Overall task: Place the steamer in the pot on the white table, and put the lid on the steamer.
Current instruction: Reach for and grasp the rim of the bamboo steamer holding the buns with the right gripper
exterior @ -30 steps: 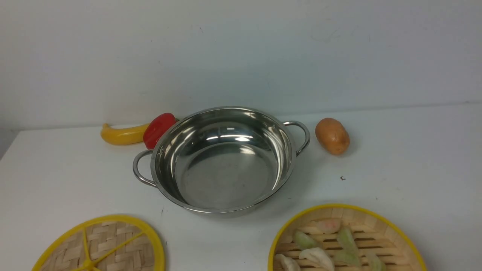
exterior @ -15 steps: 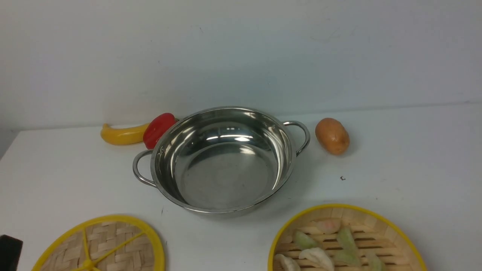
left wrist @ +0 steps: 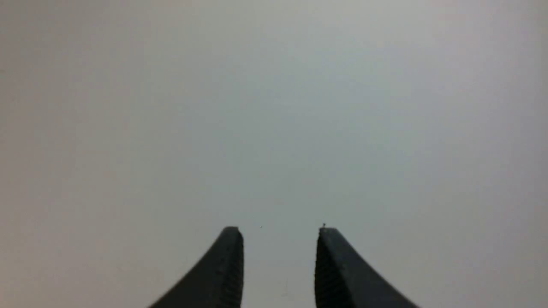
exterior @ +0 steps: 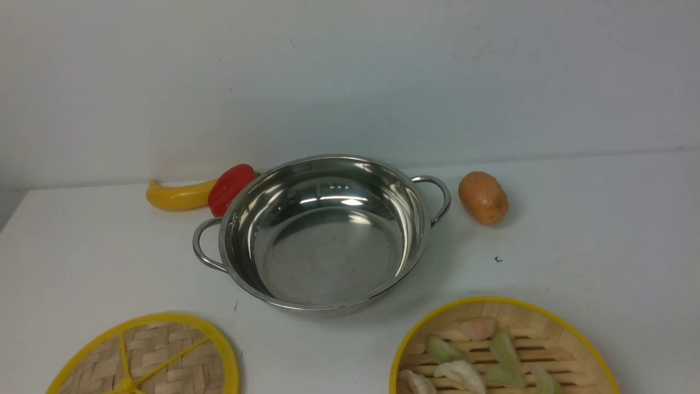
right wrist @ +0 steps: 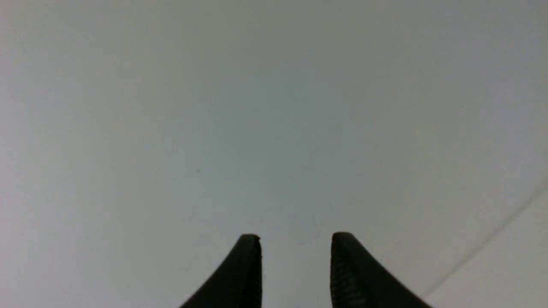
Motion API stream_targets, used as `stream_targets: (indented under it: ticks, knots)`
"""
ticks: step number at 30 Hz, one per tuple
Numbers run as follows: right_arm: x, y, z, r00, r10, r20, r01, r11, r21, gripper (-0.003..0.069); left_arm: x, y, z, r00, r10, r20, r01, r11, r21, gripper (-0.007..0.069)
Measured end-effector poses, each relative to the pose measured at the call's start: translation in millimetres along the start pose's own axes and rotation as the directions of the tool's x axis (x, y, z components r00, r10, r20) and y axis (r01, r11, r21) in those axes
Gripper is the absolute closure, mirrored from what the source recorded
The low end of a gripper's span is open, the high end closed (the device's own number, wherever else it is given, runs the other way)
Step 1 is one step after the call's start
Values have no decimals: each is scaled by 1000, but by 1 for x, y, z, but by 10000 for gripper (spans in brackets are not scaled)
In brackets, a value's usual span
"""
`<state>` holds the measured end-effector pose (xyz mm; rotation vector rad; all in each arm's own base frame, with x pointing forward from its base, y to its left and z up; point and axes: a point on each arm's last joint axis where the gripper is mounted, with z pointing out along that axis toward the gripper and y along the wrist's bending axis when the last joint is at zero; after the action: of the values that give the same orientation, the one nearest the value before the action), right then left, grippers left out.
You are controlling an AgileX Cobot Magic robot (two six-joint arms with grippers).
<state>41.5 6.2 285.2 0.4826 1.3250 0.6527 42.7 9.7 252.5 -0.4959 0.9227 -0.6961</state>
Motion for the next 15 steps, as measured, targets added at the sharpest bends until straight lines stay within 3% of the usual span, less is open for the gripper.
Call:
stream_targets:
  ticks: [2,3,4,5,6,7,9,12,14,15]
  knots:
    - [-11,16,2,996,-75,-41,74,997,-21,416,0,-3,2,999,17,-38,-18,1000,-6,384]
    - [-17,26,7,985,-126,-115,124,992,-28,416,0,-7,4,995,38,-89,-40,999,-20,380]
    - [-18,38,26,929,-167,-331,169,985,-22,416,0,-14,7,971,91,-219,-106,992,-61,373]
    - [-20,40,25,931,-171,-323,172,985,-27,416,0,-15,7,967,98,-236,-116,991,-66,373]
    - [-16,44,46,834,-162,-527,186,983,-8,416,-2,-21,9,912,162,-376,-217,970,-106,374]
    - [-13,43,53,792,-152,-591,191,982,3,416,-2,-22,10,883,178,-434,-255,958,-127,374]
    - [-3,34,77,630,-112,-769,230,972,48,416,-2,-20,11,742,181,-645,-402,890,-213,374]
    - [13,11,104,437,-54,-898,316,944,97,416,-8,-20,20,575,121,-809,-555,784,-277,374]
    - [30,-13,125,310,-17,-951,381,918,108,416,-9,-19,34,425,44,-904,-660,699,-276,374]
    - [34,-19,129,283,-13,-959,393,914,104,416,-8,-18,38,370,24,-929,-690,676,-257,374]
